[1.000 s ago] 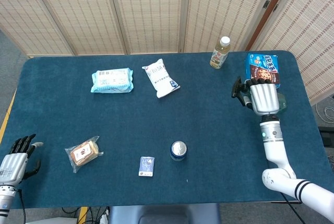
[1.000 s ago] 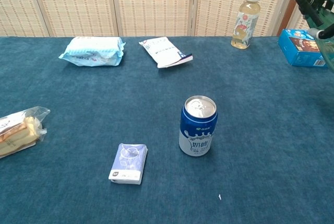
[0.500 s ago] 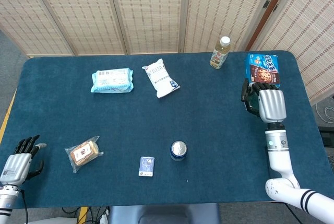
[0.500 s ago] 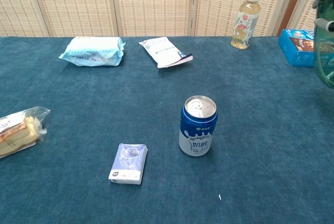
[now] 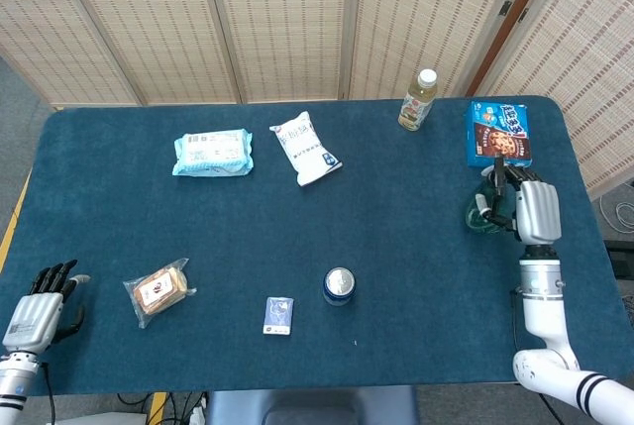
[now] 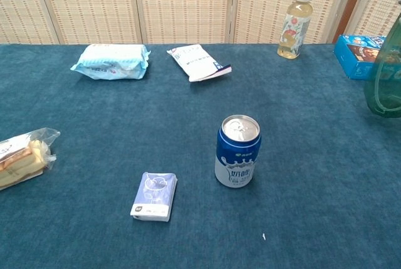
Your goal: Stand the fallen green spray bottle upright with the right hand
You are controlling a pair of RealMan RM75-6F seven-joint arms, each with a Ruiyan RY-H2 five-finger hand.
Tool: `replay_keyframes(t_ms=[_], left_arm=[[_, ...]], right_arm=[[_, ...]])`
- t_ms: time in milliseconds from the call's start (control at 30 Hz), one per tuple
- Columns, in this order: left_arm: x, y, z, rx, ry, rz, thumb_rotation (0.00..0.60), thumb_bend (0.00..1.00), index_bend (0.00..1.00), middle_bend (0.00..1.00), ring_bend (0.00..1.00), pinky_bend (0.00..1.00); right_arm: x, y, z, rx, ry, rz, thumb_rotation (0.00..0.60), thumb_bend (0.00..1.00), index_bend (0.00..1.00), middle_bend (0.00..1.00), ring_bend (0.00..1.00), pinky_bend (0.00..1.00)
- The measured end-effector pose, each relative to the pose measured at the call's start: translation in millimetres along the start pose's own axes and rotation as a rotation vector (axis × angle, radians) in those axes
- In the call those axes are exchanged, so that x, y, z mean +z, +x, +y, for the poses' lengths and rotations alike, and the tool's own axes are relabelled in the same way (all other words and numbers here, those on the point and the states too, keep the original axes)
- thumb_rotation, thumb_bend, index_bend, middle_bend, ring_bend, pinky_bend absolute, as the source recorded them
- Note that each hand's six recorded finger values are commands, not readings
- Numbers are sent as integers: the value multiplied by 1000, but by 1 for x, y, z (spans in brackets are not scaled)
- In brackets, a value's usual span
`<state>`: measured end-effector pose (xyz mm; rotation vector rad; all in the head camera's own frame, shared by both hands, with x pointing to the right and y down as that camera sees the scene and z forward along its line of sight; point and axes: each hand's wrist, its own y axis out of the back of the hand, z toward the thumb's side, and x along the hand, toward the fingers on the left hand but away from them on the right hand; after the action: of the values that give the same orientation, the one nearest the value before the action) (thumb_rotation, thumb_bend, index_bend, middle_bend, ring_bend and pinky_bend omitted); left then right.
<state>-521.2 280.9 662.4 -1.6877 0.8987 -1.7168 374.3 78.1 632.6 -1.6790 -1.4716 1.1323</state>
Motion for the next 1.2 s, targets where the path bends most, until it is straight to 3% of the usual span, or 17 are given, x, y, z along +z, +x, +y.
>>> replay_keyframes(t_ms=[333,1200], left_arm=[[-4,-1,-4,-9,3,12,600,505,223,71,0,0],[1,0,-10,-22,21,11,600,505,222,71,0,0]], right_arm=[[-26,6,-9,-23,-148,-25,600,268,441,532,401,421],[-74,18,-23,-20,-240,-88,600,265,441,532,401,425]])
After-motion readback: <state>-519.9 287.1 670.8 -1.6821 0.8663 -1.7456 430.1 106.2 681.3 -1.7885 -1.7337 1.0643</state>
